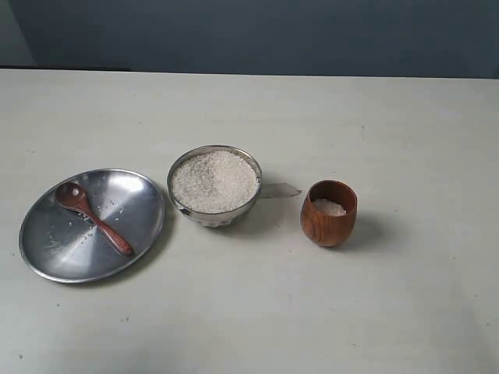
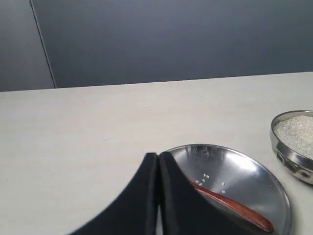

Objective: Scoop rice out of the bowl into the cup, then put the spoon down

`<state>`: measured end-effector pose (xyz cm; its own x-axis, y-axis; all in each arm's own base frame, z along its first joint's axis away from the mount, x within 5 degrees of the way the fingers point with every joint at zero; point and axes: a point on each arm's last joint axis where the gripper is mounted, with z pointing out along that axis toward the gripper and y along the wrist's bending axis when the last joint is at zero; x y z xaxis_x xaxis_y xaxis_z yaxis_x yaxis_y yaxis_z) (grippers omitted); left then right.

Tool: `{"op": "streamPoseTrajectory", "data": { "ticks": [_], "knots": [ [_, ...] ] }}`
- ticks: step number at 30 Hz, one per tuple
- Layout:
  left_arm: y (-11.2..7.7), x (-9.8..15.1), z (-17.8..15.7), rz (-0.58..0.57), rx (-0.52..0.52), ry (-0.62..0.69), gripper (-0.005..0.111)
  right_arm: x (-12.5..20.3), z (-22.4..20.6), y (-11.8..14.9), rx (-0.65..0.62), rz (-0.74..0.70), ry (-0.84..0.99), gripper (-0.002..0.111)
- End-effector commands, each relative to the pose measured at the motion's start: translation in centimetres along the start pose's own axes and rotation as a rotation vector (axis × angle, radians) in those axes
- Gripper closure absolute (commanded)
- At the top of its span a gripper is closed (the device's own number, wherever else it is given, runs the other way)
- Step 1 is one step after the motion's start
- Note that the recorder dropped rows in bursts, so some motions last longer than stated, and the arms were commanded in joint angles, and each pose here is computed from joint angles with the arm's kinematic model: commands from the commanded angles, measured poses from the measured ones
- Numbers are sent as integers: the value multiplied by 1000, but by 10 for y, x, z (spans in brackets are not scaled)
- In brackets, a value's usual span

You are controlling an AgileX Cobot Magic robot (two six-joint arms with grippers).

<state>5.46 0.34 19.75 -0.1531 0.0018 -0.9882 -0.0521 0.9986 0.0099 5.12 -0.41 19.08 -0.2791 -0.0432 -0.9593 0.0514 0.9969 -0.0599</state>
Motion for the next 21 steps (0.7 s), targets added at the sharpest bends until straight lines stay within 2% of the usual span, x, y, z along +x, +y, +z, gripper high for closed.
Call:
{"op": "streamPoseTrajectory", "data": {
  "ticks": [1,12,21],
  "knots": [
    [0,8,0,-16,-1,64,106,1,0,0,4,2,-10,109],
    [-1,13,0,-62,12,102,106,1,0,0,4,2,-10,109],
    [-1,13,1,-34,5,100,106,1,0,0,3,2,-10,109]
  ]
}}
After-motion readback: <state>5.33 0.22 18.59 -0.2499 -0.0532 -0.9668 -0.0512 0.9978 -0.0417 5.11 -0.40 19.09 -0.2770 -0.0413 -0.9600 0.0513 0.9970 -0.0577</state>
